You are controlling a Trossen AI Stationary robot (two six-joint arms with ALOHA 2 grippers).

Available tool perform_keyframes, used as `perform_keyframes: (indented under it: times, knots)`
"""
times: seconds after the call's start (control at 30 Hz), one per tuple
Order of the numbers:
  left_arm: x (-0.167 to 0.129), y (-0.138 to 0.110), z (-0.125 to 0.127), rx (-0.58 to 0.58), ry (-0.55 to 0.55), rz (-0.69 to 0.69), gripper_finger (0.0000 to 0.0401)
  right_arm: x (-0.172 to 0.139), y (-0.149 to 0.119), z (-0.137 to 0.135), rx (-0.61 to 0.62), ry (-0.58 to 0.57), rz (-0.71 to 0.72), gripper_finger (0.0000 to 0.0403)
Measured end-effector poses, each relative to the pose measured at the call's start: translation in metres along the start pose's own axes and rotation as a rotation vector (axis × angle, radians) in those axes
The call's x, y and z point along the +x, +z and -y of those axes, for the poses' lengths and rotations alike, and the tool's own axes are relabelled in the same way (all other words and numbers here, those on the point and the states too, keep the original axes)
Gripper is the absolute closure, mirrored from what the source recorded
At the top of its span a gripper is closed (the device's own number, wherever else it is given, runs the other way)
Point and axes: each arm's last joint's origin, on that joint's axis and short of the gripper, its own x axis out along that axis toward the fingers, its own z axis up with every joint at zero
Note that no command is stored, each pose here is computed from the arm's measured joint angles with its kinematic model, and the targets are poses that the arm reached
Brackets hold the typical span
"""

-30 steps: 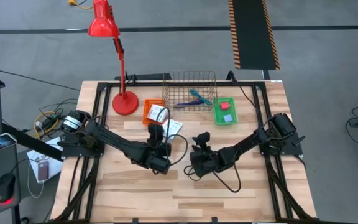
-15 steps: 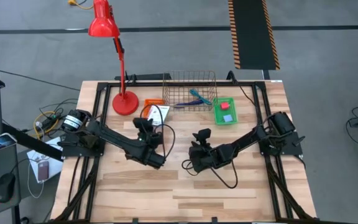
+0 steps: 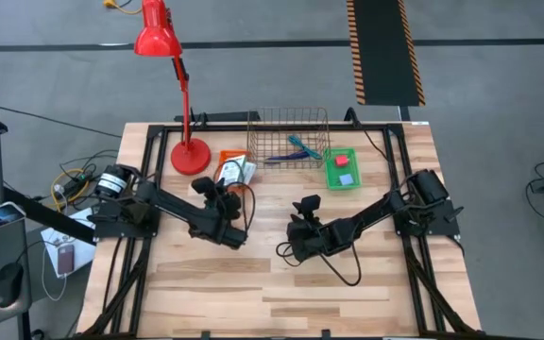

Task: Pick and place items into bin
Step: Put the card reader box into the orange bin

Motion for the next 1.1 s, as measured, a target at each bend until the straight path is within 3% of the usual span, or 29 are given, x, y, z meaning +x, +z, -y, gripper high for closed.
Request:
perform_keyframes:
  times: [0.4,1.1]
  knots:
    - [0.021,-0.001,0.007,-0.01,-0.045,-0.069,0.0357,0.0,0.0,0.0,0.015,0.003,0.0,0.0189]
    - [0.021,0.001,0.009,-0.022,-0.05,-0.06,0.0279,0.0,0.0,0.0,0.009,0.003,0.0,0.0189]
